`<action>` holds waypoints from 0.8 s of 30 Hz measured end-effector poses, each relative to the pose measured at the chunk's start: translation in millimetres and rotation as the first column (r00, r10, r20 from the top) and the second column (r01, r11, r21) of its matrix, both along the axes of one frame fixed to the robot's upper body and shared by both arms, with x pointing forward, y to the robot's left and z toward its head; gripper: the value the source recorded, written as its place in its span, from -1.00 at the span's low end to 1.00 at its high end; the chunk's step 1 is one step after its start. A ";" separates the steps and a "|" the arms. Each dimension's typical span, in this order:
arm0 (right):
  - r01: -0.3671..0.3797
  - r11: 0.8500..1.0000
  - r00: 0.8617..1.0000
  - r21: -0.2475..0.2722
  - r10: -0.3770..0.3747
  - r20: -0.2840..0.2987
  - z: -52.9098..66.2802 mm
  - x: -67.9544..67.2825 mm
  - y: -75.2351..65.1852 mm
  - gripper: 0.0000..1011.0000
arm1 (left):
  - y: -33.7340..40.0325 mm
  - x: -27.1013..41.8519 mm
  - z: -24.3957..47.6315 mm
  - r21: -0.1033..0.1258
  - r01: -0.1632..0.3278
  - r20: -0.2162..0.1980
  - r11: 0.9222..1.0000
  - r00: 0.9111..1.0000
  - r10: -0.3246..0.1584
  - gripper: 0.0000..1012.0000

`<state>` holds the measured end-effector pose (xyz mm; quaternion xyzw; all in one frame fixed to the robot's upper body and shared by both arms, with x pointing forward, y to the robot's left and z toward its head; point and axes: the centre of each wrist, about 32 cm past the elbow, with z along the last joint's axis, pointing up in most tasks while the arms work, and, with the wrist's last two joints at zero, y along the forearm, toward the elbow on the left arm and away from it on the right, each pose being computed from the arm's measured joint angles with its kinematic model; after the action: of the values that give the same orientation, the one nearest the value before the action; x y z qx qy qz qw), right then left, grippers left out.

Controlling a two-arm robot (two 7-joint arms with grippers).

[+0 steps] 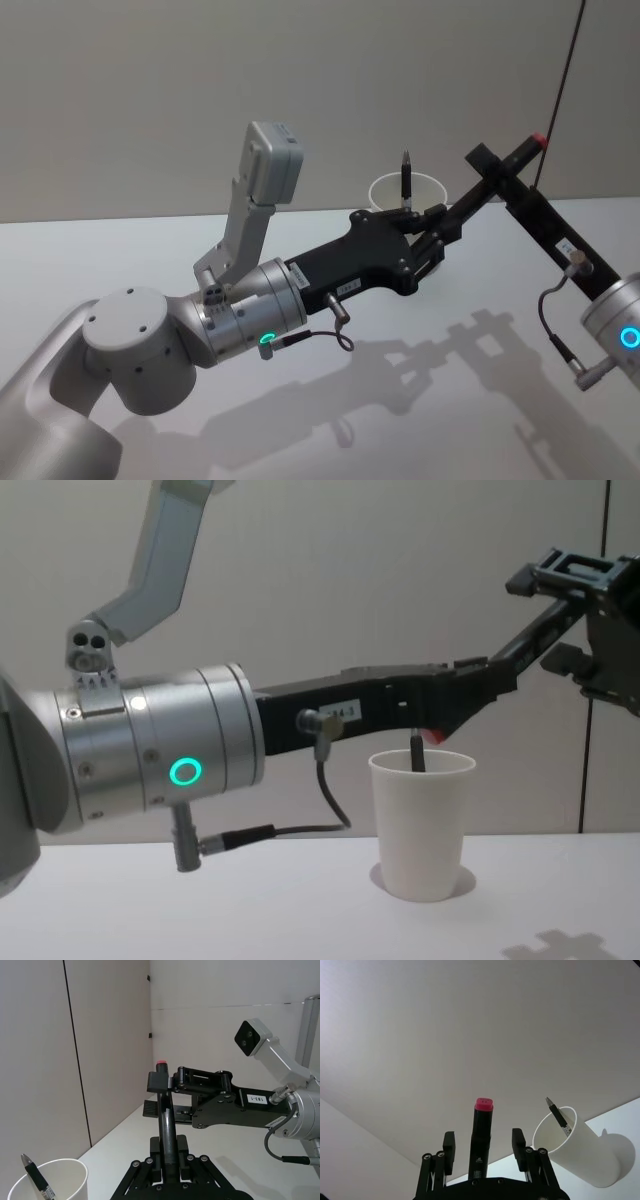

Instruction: Place the pen into the pen holder.

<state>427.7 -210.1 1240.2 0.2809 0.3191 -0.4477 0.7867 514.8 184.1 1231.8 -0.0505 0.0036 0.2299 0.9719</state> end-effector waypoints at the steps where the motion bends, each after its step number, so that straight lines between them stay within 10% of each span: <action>1: 0.000 1.000 1.000 0.000 0.000 0.000 0.0 0.0 0.0 0.36 | 0.0 0.0 0.0 0.000 0.000 0.000 1.000 1.000 0.000 -0.63; 15: -0.001 1.000 1.000 -0.002 0.001 0.001 0.1 0.2 0.4 -0.52 | 0.0 0.0 0.0 0.000 0.000 0.000 1.000 1.000 0.000 -0.63; 24: -0.002 1.000 1.000 -0.002 0.002 0.003 0.2 0.1 0.5 -0.60 | 0.0 0.0 0.0 0.001 0.000 0.000 1.000 1.000 0.000 -0.63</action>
<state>427.9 -209.6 1240.3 0.2804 0.3179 -0.4468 0.7878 514.8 184.1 1231.8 -0.0503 0.0037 0.2299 0.9719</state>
